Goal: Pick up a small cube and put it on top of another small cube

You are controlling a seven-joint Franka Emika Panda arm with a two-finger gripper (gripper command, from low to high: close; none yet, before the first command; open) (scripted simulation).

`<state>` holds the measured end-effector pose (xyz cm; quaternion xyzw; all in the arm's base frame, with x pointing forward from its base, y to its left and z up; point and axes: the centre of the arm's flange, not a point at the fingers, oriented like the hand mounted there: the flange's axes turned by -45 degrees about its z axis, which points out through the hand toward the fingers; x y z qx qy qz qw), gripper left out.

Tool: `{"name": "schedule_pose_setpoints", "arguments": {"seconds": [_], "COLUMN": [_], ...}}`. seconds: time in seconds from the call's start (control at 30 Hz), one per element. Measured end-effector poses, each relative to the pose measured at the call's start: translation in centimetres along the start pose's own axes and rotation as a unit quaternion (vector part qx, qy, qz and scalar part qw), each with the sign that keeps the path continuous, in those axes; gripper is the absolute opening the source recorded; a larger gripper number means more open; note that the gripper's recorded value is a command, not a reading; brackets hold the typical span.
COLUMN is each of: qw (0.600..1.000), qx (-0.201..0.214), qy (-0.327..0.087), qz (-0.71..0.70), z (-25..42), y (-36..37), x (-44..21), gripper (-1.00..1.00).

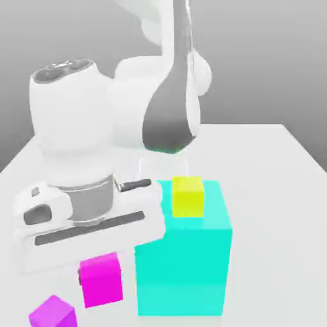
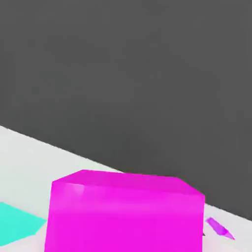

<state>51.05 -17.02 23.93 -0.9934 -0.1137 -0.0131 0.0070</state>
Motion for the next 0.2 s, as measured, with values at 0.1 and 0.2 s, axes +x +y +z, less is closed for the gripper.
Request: {"name": "schedule_pose_setpoints", "arguments": {"seconds": [0.1,0.2], "qw": [1.000,1.000], "qx": [-0.004,-0.004], "qy": [-0.012,-0.012], "qz": [0.017,0.017], "z": [4.4,4.4], "y": [1.7,1.7], "x": [-1.2,-1.2], "gripper": [1.00,1.00]}}
